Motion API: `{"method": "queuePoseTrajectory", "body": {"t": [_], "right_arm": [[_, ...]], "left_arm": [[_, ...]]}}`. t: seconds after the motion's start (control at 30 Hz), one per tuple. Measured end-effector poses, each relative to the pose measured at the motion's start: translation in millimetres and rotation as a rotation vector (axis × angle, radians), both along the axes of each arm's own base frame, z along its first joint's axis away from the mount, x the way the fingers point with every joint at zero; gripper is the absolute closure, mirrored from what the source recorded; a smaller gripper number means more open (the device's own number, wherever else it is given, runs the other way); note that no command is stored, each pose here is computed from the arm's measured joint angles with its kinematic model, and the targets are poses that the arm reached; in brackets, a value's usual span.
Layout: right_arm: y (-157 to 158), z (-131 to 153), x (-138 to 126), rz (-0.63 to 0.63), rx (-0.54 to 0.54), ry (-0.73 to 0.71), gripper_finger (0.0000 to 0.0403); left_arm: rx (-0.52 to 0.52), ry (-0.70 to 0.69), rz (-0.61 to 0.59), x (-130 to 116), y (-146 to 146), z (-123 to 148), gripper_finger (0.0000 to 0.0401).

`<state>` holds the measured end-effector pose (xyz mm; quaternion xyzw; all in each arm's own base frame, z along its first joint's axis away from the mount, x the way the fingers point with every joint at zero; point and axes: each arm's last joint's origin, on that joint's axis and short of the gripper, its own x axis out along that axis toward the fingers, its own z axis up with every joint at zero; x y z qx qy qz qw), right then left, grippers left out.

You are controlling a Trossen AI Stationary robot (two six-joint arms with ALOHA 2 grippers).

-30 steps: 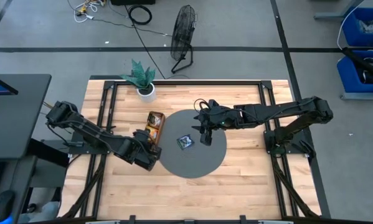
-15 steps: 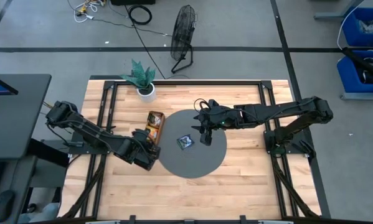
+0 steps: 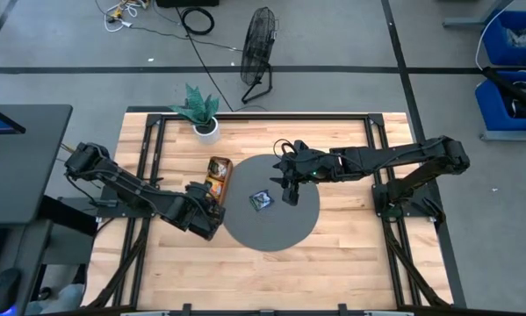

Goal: Pick & Place Tea
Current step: Put the purple tea bag into the bottom section of the wooden organizer

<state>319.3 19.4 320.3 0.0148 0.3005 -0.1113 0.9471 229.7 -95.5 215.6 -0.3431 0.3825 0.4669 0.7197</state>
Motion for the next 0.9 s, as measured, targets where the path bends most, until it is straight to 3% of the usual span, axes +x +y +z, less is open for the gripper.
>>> {"method": "queuePoseTrajectory", "body": {"t": [0.57,0.9], "right_arm": [[0.0,0.3,0.2,0.0,0.001,-0.004,0.0211],[0.2,0.9,0.7,0.0,0.002,-0.012,0.0211]], "left_arm": [[0.0,0.027,0.044,3.1,-1.8,-9.8,0.0399],[0.007,-0.054,0.083,3.5,-5.9,-7.3,0.0399]]}}
